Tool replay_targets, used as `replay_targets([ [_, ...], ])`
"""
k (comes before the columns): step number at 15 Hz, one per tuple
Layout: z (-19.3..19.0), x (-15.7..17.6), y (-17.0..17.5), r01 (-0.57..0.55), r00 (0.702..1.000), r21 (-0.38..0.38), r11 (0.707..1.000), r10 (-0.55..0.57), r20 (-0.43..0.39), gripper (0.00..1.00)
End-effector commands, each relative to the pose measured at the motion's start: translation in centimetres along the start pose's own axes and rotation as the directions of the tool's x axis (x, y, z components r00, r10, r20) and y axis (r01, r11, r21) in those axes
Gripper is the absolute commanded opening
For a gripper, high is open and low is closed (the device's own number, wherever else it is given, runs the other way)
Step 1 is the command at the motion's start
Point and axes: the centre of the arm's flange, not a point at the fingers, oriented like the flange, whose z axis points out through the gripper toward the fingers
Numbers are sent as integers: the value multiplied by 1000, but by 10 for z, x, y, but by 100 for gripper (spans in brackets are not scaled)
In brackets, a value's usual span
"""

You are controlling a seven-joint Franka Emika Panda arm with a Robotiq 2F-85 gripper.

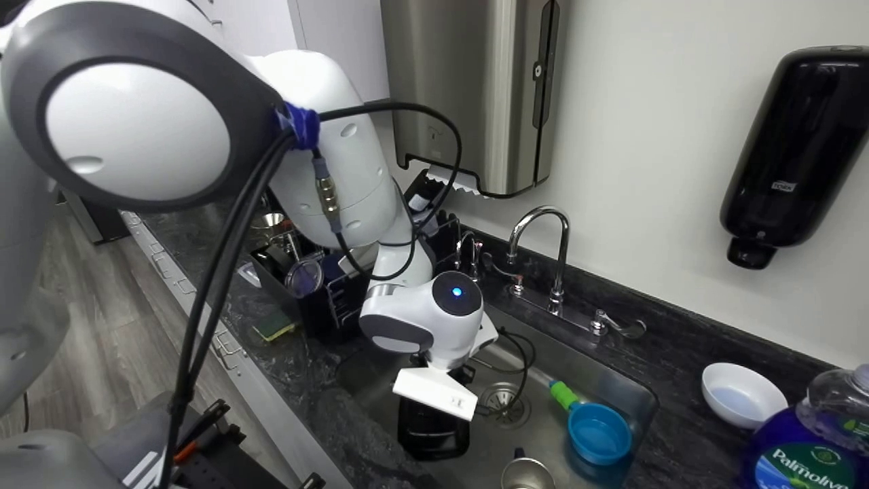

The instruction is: Move the thermo cup to the left then to the right and remove the lid

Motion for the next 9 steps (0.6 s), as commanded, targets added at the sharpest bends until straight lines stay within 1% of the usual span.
replay_targets([
  [1, 14, 4, 4, 14, 1000, -14, 1000, -14, 12, 2],
  [9, 28, -1, 15, 27, 998, -31, 999, -25, 63, 2],
])
